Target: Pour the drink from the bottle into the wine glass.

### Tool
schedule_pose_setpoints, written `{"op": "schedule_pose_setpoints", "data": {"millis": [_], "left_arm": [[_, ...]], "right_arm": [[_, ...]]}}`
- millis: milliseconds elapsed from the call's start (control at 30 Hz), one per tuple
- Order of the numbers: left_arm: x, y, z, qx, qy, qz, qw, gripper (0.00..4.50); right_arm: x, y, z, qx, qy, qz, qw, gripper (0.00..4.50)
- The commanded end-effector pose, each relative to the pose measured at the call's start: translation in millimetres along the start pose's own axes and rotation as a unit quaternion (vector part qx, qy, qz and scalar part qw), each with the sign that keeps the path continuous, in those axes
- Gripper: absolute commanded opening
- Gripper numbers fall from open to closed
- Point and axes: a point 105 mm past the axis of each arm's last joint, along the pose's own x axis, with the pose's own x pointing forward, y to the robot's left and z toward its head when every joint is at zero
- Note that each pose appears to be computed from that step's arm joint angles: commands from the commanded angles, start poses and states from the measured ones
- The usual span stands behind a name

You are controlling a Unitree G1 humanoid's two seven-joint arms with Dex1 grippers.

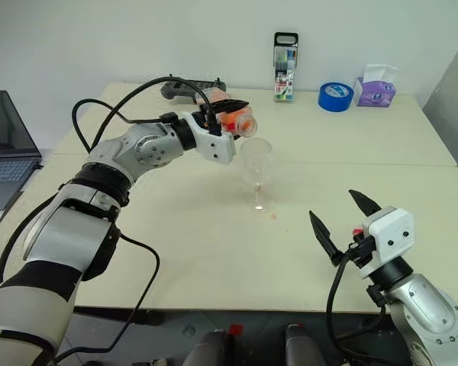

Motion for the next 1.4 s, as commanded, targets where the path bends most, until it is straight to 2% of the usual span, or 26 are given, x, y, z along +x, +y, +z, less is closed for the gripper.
{"op": "schedule_pose_setpoints", "data": {"millis": [33, 1400], "left_arm": [[0.7, 28.8, 0.9, 0.047, -0.005, 0.039, 0.998, 2.07], [5.0, 32.1, 3.0, 0.101, -0.01, 0.064, 0.993, 1.94]], "right_arm": [[-1.5, 5.3, 18.9, -0.025, -0.032, 0.005, 0.999, 4.5], [12.1, 14.3, 27.9, -0.02, -0.049, 0.064, 0.997, 4.5]]}}
